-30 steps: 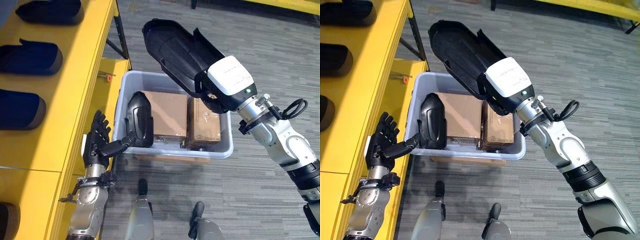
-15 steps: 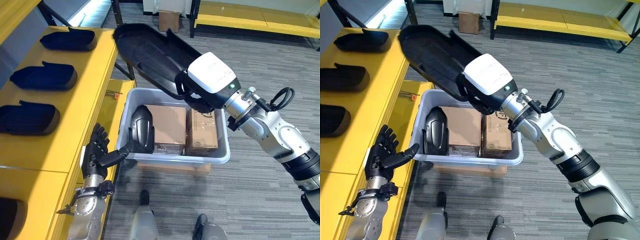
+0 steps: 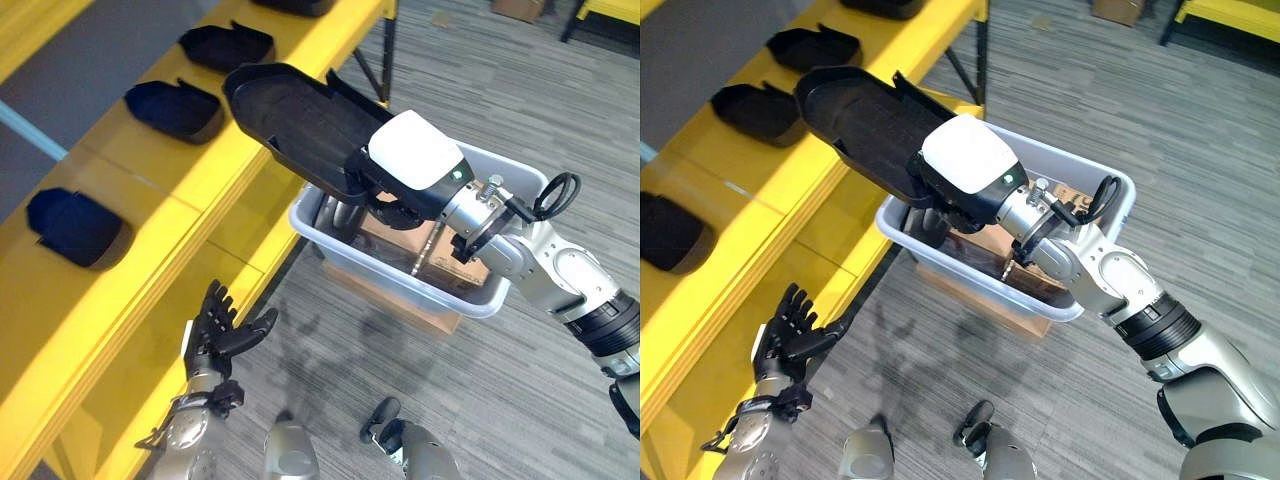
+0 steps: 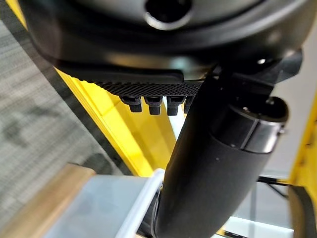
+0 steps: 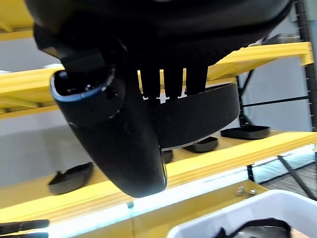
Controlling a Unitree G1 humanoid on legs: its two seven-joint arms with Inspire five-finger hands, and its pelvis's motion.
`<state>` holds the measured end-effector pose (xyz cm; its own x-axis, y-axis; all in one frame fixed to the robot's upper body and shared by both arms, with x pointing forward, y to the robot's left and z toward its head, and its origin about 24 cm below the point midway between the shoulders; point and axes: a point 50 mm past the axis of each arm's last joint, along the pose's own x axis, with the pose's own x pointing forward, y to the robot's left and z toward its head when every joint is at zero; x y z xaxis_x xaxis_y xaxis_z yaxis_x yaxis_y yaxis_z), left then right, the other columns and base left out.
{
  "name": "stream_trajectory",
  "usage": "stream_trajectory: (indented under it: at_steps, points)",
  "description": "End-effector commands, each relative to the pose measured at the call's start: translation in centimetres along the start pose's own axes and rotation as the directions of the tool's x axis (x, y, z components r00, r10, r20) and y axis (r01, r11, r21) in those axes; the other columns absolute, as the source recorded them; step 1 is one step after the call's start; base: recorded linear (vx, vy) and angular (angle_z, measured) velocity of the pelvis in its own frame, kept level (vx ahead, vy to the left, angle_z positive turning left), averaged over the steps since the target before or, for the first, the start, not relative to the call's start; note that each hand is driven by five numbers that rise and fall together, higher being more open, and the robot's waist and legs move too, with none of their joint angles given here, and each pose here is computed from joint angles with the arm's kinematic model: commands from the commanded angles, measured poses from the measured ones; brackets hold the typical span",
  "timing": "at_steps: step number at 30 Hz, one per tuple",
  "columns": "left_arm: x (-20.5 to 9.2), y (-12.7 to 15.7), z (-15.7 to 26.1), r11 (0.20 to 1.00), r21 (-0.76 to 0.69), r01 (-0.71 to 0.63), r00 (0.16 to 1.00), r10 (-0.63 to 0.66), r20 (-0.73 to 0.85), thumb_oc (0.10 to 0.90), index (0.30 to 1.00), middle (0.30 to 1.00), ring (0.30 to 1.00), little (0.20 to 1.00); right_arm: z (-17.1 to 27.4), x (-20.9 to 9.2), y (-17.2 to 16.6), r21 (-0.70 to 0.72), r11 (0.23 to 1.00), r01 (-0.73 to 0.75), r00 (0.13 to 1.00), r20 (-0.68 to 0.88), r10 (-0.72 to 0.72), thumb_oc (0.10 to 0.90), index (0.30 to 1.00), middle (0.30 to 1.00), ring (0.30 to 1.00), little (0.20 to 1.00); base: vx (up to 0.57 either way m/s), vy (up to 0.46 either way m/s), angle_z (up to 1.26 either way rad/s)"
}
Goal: Move parts from the plastic box to the shelf.
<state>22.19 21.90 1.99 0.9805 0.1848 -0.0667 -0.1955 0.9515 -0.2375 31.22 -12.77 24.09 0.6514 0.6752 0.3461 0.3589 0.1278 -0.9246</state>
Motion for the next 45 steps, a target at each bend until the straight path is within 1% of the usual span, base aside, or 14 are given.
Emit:
stream_trajectory:
  at_steps: [1, 2, 5, 7, 12, 20, 24, 26, 28, 32, 35, 39, 41, 45]
  points:
    - [0.5, -2.0, 4.1, 0.993, 0.016, 0.113, 0.971, -0.114, 0.21, 0.9, 1.0, 1.0, 1.0, 1.0, 0.8, 0.1, -7.8, -0.02, 0.914, 0.406, 0.912, 0.063, -0.404, 0.4, 0.3, 0.3, 0.3, 0.3, -0.15, 0.432, 0.82]
    - [0.2, -2.1, 3.8, 0.992, 0.019, 0.122, 0.972, -0.124, 0.198, 0.9, 1.0, 1.0, 1.0, 1.0, 0.3, -0.9, -8.0, -0.047, 0.903, 0.427, 0.904, 0.029, -0.426, 0.4, 0.3, 0.3, 0.3, 0.3, -0.13, 0.391, 1.45]
    - [-0.2, -1.7, 3.5, 0.991, 0.054, 0.125, 0.974, -0.133, 0.181, 0.9, 1.0, 1.0, 1.0, 1.0, -0.3, -2.0, -7.6, -0.051, 0.897, 0.438, 0.898, -0.023, -0.44, 0.4, 0.3, 0.3, 0.3, 0.3, -0.08, 0.34, 0.74]
    - [-0.4, -1.3, 3.4, 0.991, 0.079, 0.111, 0.977, -0.124, 0.173, 0.9, 1.0, 1.0, 1.0, 1.0, -0.5, -2.4, -7.1, -0.069, 0.901, 0.428, 0.901, -0.043, -0.431, 0.4, 0.3, 0.3, 0.3, 0.3, -0.05, 0.198, 0.56]
    - [-0.8, -1.1, 2.5, 0.99, 0.093, 0.101, 0.984, -0.114, 0.14, 0.9, 1.0, 1.0, 1.0, 1.0, -0.4, -2.8, -5.5, -0.044, 0.917, 0.397, 0.914, -0.075, -0.4, 0.4, 0.3, 0.3, 0.3, 0.3, -0.01, 0.121, 0.54]
    - [-1.6, -1.0, 2.0, 0.988, 0.111, 0.111, 0.986, -0.124, 0.113, 0.9, 1.0, 1.0, 1.0, 1.0, 0.6, -2.2, -2.7, 0.01, 0.955, 0.295, 0.954, -0.067, -0.294, 0.4, 0.3, 0.3, 0.3, 0.3, 0.02, 0.162, 0.39]
    - [-1.9, -0.4, 2.0, 0.989, 0.12, 0.088, 0.989, -0.102, 0.112, 0.9, 1.0, 1.0, 1.0, 1.0, 1.0, -1.8, -1.6, 0.031, 0.97, 0.242, 0.969, -0.062, -0.24, 0.4, 0.3, 0.3, 0.3, 0.3, 0.07, 0.252, 0.39]
    - [-2.0, 0.1, 2.4, 0.987, 0.145, 0.065, 0.989, -0.084, 0.126, 0.9, 1.0, 1.0, 1.0, 1.0, 1.4, -1.5, -0.2, 0.067, 0.977, 0.203, 0.978, -0.064, -0.199, 0.4, 0.3, 0.3, 0.3, 0.3, 0.12, 0.355, 0.22]
    - [-1.9, 0.2, 2.8, 0.985, 0.162, 0.06, 0.986, -0.083, 0.143, 0.9, 1.0, 1.0, 1.0, 1.0, 1.8, -1.3, 0.3, 0.096, 0.977, 0.191, 0.981, -0.06, -0.186, 0.4, 0.3, 0.3, 0.3, 0.3, 0.06, 0.2, 0.74]
    - [-0.9, 0.6, 3.3, 0.978, 0.204, 0.047, 0.984, -0.081, 0.159, 0.9, 1.0, 1.0, 1.0, 1.0, 1.3, -1.9, 0.5, 0.142, 0.973, 0.181, 0.981, -0.091, -0.17, 0.4, 0.3, 0.3, 0.3, 0.3, -0.01, 0.078, 0.74]
    - [-0.4, 0.7, 3.8, 0.973, 0.227, 0.032, 0.981, -0.074, 0.178, 0.9, 1.0, 1.0, 1.0, 1.0, 1.0, -2.1, 0.2, 0.145, 0.972, 0.184, 0.981, -0.096, -0.171, 0.4, 0.3, 0.3, 0.3, 0.3, 0.04, -0.167, 0.65]
    - [-0.1, 0.9, 3.7, 0.979, 0.202, 0.01, 0.982, -0.048, 0.184, 0.9, 1.0, 1.0, 1.0, 1.0, 1.0, -2.0, -0.3, 0.146, 0.968, 0.203, 0.977, -0.091, -0.191, 0.4, 0.3, 0.3, 0.3, 0.3, 0.05, -0.19, 0.34]
    - [-0.5, 1.1, 3.4, 0.986, 0.164, -0.01, 0.984, -0.02, 0.177, 0.9, 1.0, 1.0, 1.0, 1.0, 1.2, -1.3, -0.8, 0.154, 0.963, 0.22, 0.975, -0.071, -0.212, 0.4, 0.3, 0.3, 0.3, 0.3, 0.13, -0.236, 0.2]
    - [-0.8, 1.2, 3.3, 0.989, 0.145, -0.013, 0.985, -0.012, 0.173, 0.9, 1.0, 1.0, 1.0, 1.0, 1.6, -0.6, -1.4, 0.17, 0.956, 0.24, 0.971, -0.043, -0.236, 0.4, 0.3, 0.3, 0.3, 0.3, 0.09, -0.19, 0.06]
